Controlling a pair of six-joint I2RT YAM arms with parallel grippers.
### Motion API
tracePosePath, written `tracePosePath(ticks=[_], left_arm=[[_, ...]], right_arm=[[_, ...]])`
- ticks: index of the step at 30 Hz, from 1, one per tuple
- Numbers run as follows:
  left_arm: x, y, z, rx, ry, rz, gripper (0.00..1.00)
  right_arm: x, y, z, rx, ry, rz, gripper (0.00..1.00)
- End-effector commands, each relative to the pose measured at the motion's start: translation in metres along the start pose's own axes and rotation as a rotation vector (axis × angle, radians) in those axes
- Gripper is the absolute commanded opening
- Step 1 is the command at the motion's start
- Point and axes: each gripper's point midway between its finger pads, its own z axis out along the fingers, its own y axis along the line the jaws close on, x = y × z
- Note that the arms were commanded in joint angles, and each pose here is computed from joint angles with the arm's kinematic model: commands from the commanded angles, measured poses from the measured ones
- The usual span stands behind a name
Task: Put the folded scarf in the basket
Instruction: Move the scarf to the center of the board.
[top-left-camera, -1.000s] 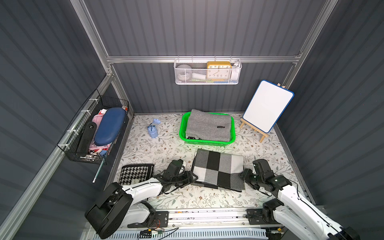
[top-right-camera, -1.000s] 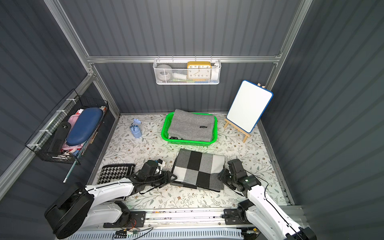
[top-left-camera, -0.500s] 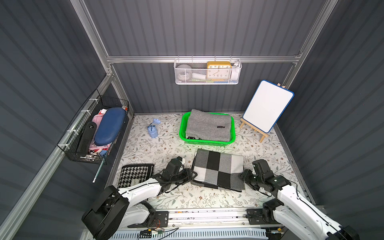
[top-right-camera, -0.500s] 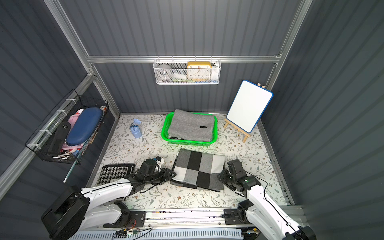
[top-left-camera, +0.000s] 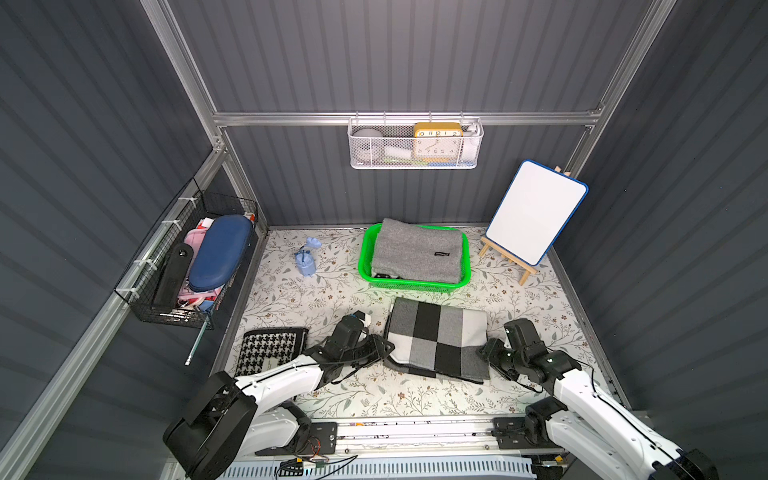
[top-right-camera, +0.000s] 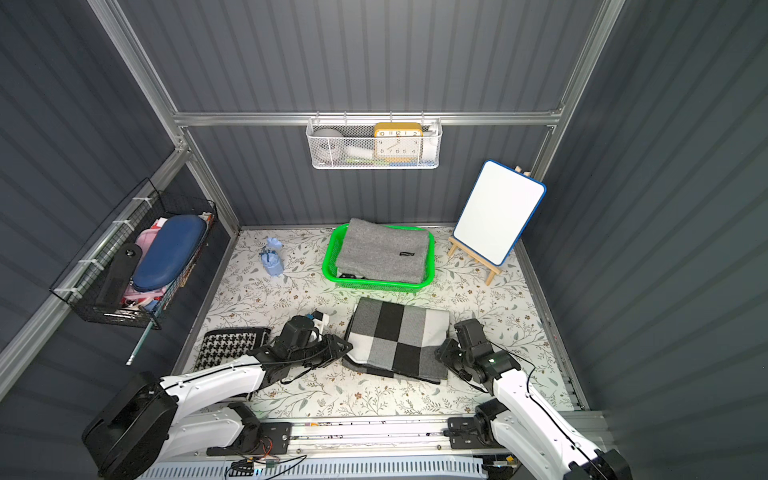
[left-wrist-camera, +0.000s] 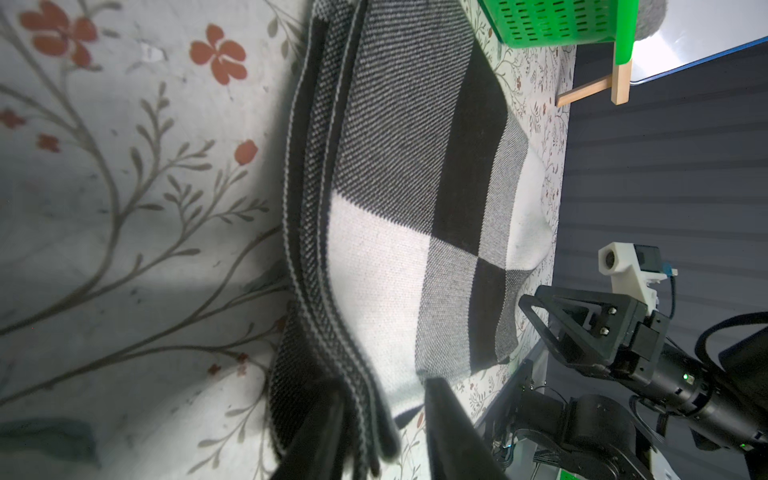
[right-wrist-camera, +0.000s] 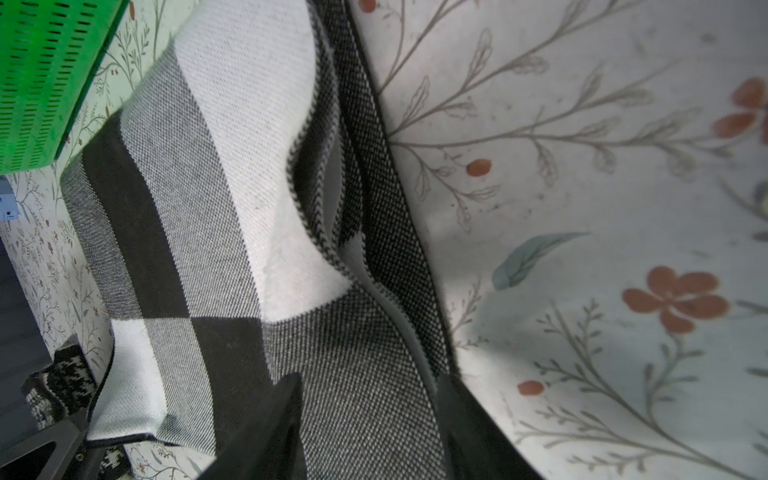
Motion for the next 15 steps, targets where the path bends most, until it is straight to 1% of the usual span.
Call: tracePosePath(ticks=[1, 7, 10, 15], left_arm=[[-0.007, -0.005, -0.006, -0.026, -0.025, 0.041, 0.36], [-0.002, 0.003, -0.003, -0.043, -0.007, 0.032, 0.36], [0.009, 0.005, 0.002, 0.010, 0.024, 0.010, 0.38], [0.011, 0.013, 0.008, -0.018, 0.043, -0.007, 0.38]], right_arm=[[0.003, -0.007, 0.003, 0.017, 0.006, -0.009, 0.57], [0.003, -0.007, 0.005, 0.013, 0.004, -0.005, 0.57], [0.003, -0.007, 0.005, 0.012, 0.004, -0.007, 0.57], [0.004, -0.008, 0.006, 0.013, 0.008, -0.002, 0.57]])
